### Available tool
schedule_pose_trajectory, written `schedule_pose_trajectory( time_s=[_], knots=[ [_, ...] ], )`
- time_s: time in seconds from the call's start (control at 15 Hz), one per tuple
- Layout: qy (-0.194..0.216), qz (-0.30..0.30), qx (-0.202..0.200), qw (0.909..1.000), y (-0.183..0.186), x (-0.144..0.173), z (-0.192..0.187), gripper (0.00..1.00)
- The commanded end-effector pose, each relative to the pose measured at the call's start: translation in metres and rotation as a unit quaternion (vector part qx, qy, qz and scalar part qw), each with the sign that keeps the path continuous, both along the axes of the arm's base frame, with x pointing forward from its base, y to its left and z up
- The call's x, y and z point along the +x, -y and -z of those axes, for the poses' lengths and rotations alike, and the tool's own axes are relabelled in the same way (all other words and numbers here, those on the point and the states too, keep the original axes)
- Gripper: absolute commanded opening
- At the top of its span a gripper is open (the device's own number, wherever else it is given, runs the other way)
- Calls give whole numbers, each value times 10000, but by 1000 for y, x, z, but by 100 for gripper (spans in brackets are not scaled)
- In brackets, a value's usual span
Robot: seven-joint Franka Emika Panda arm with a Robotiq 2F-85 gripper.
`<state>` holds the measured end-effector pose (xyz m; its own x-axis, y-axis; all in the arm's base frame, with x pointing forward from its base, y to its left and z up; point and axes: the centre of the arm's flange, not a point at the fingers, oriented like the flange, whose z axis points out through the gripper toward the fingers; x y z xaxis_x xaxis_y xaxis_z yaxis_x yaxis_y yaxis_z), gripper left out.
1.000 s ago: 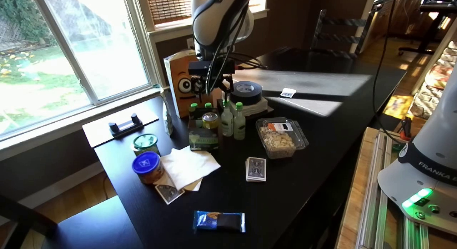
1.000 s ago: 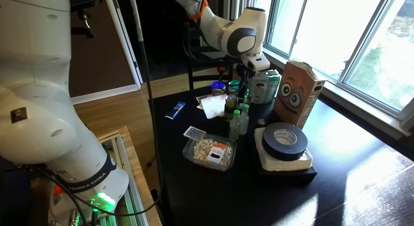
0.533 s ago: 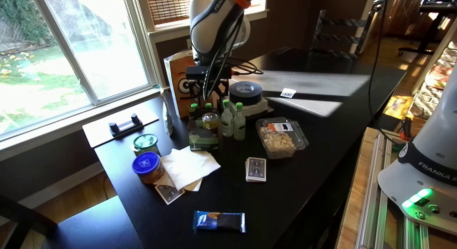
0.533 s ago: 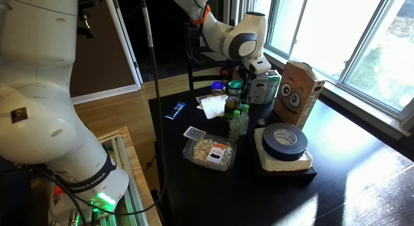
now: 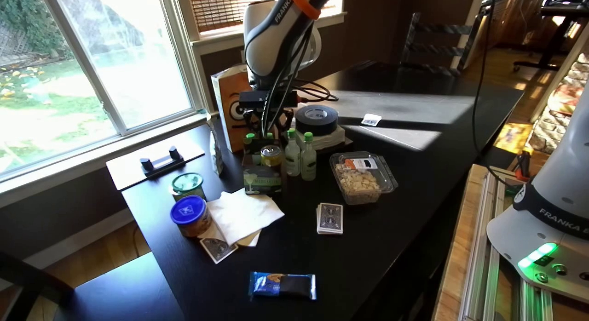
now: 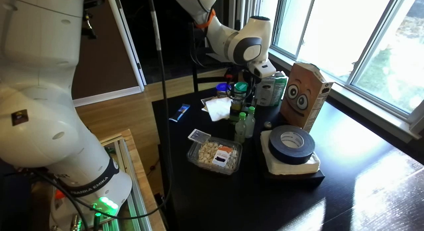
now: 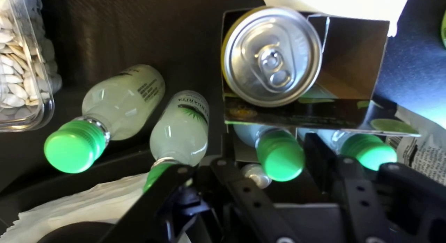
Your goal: Remove the two bottles from the caddy
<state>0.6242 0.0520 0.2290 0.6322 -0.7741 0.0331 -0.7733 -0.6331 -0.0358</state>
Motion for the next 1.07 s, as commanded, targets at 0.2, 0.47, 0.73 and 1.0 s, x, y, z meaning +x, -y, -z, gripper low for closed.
schedule_pose_trajectory(
  time_s=[0.2,0.47,0.73,1.0],
  knots=[
    [191,6,-6,9998,-15,5,4,46],
    [169,20,-47,9998,-16,5,5,13],
    [135,63,-109,9998,-13,5,3,7],
    [14,-147,-43,9999,-14,6,-24,7]
  ],
)
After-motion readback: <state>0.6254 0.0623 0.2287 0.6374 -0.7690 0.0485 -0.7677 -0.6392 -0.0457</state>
